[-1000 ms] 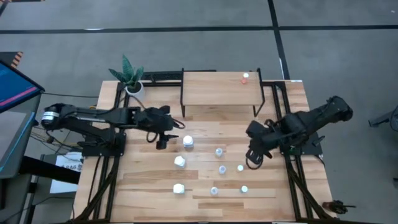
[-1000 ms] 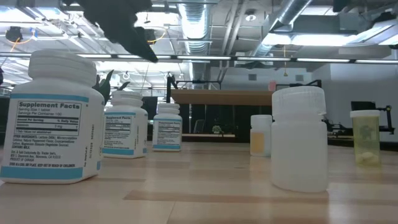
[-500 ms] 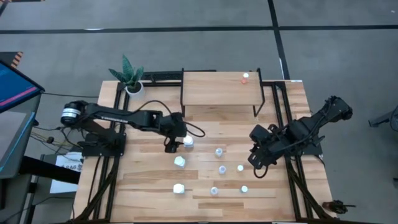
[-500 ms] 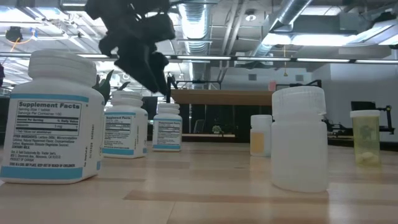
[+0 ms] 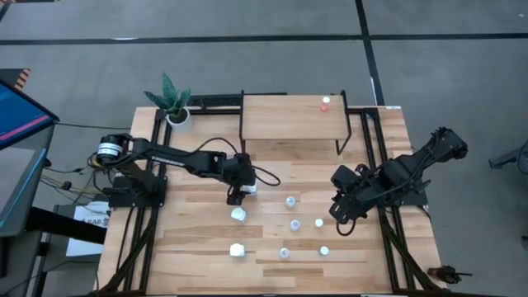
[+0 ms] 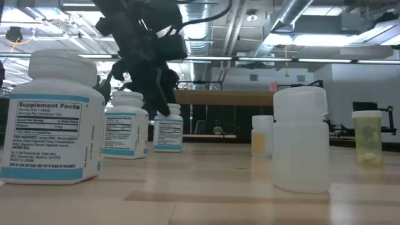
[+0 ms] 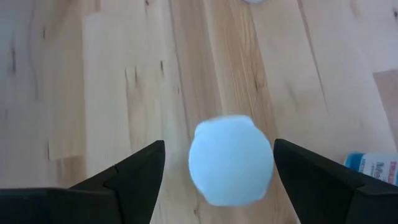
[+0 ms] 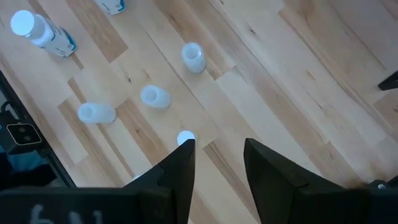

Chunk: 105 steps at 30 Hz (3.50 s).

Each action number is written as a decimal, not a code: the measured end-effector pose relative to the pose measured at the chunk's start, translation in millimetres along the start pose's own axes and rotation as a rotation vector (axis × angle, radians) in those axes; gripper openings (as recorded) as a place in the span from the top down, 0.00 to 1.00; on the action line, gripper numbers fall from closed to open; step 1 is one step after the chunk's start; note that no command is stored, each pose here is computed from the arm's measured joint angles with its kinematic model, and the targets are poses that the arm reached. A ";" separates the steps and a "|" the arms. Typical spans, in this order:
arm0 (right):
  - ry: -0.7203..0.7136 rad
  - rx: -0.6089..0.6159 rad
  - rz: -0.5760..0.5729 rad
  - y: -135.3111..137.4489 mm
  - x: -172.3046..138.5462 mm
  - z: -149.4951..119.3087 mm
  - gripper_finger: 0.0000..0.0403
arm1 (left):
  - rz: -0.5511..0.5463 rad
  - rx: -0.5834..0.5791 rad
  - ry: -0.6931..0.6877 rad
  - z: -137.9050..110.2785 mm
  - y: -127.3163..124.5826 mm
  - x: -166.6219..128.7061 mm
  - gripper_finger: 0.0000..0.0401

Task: Pick and place medicine bottles onto shelf by color
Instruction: Put the top white pill bottle on the shelf

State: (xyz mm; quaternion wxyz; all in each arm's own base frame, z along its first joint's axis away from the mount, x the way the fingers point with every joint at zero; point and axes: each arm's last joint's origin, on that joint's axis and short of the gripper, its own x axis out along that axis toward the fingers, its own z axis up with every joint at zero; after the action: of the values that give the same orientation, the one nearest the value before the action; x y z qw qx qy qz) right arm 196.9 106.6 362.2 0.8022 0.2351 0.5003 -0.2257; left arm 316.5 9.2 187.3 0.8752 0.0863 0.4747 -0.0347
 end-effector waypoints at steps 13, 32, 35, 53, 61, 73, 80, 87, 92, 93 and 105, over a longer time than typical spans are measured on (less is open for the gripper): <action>0.001 -0.003 -0.003 -0.3 0.0 -0.1 0.63 | -0.054 0.007 -0.010 0.1 -1.7 7.5 0.35; -0.001 -0.015 0.002 0.2 0.0 0.1 0.65 | -0.031 -0.002 -0.054 79.2 21.3 -71.4 0.64; -0.003 -0.014 0.007 0.7 0.0 0.3 0.66 | 0.005 0.014 -0.114 99.6 37.5 -104.4 0.63; -0.002 -0.050 0.004 0.4 0.0 0.3 0.67 | 0.372 -0.207 -0.293 80.2 190.6 -197.0 0.64; -0.003 -0.052 0.005 0.4 -0.1 0.3 0.67 | 0.335 -0.263 -0.215 66.1 226.0 -155.9 0.64; -0.004 -0.075 0.002 0.1 0.1 0.7 0.67 | 0.264 -0.040 -0.093 62.2 233.5 -112.1 0.64; -0.010 -0.100 0.001 0.1 0.1 1.0 0.68 | 0.261 -0.015 -0.079 61.6 233.7 -109.3 0.58; -0.011 -0.100 0.002 0.2 0.1 1.0 0.68 | 0.256 -0.028 -0.075 61.3 233.0 -109.0 0.54; -0.011 -0.100 0.002 0.2 0.1 1.0 0.68 | 0.262 -0.060 -0.073 63.0 230.8 -108.2 0.54; -0.011 -0.100 0.002 0.2 0.1 1.0 0.68 | 0.260 -0.067 -0.071 62.8 230.7 -108.1 0.54; -0.011 -0.100 0.002 0.3 0.1 1.0 0.68 | 0.285 -0.105 0.015 57.7 227.8 -107.5 0.48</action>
State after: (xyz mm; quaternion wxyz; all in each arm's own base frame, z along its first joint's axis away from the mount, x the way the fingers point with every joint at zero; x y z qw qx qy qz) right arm 197.8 106.2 362.6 0.8159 0.1943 0.5062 -0.2009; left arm 337.8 220.1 335.0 0.8709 0.1070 0.4655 0.1155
